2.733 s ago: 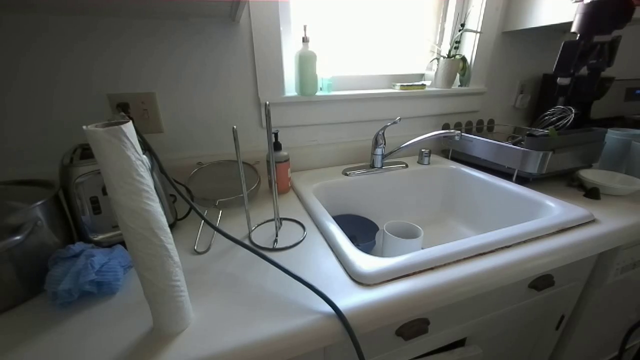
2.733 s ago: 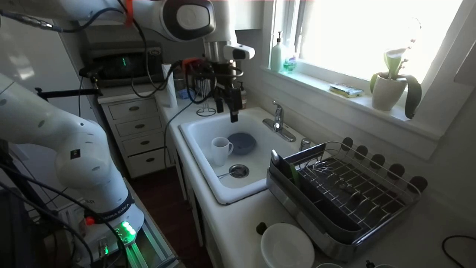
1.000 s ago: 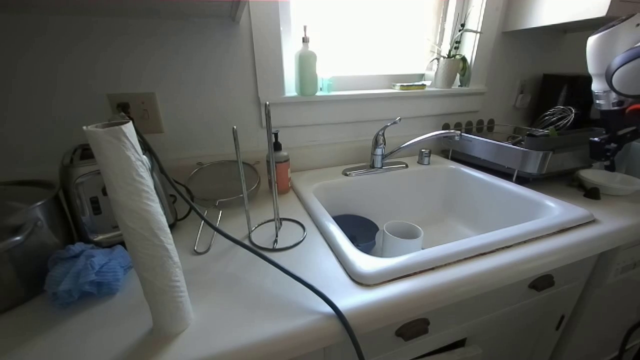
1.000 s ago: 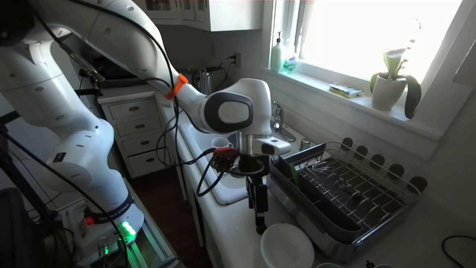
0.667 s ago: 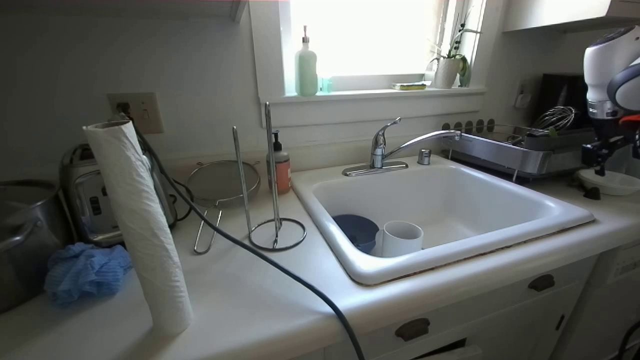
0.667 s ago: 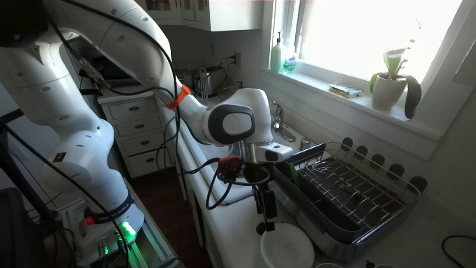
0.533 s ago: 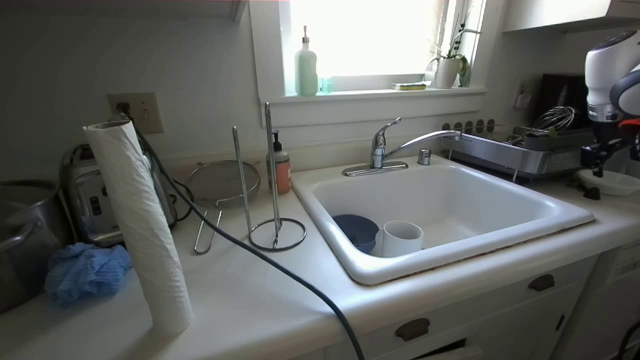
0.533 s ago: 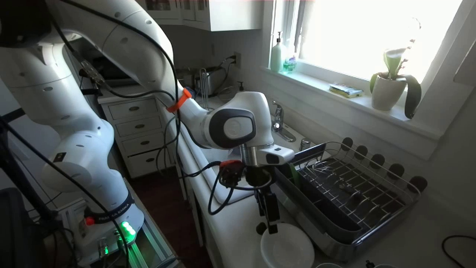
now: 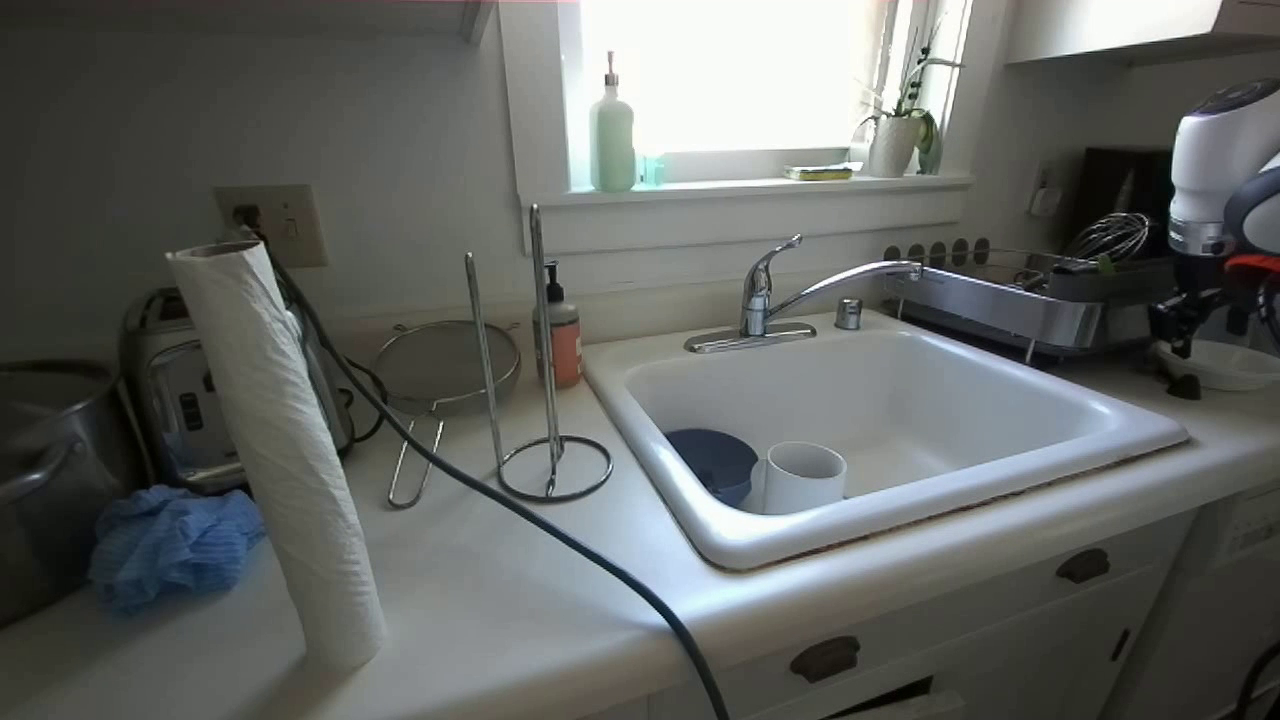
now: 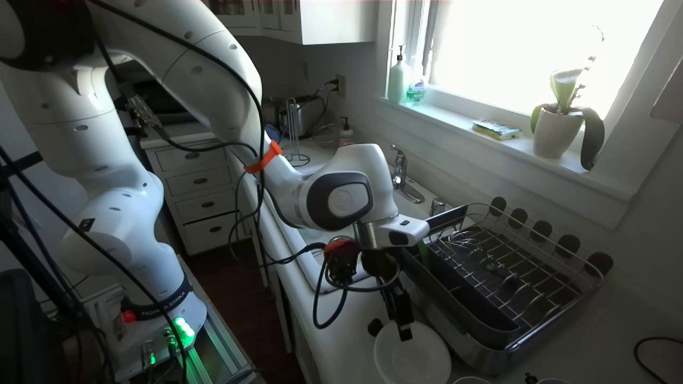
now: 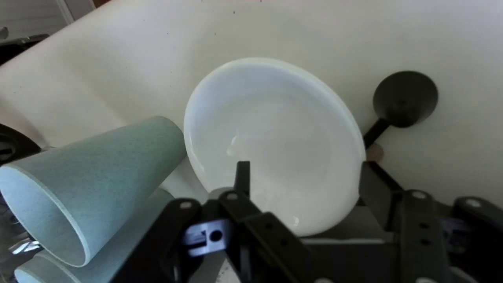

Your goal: Pick up the white stacked bowls from the kitchen counter and put them in the sink

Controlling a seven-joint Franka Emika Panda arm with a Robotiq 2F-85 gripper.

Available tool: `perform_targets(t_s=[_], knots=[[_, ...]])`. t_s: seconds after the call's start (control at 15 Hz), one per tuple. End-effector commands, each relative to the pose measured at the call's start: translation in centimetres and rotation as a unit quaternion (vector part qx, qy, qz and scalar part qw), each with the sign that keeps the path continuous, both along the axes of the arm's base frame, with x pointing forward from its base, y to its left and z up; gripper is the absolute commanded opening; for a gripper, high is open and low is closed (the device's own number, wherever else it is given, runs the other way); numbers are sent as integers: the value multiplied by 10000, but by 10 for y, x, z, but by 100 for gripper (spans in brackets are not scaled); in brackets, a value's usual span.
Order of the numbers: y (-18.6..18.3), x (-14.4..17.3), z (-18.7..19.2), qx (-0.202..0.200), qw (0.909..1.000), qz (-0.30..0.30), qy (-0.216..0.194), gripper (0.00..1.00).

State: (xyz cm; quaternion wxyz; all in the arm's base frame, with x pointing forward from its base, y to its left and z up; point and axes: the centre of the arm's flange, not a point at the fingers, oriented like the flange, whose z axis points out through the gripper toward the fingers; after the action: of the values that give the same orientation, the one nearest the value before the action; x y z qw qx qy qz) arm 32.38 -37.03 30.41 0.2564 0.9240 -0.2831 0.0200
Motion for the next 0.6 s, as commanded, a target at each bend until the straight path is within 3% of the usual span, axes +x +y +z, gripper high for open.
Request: perform_targets(t_s=[0.0, 0.4, 0.53], knots=[[-6, 8, -15, -125, 9998, 145, -104, 67], [-1, 13, -24, -4, 9994, 309, -139, 77], [-3, 14, -26, -12, 9995, 286, -99, 68]])
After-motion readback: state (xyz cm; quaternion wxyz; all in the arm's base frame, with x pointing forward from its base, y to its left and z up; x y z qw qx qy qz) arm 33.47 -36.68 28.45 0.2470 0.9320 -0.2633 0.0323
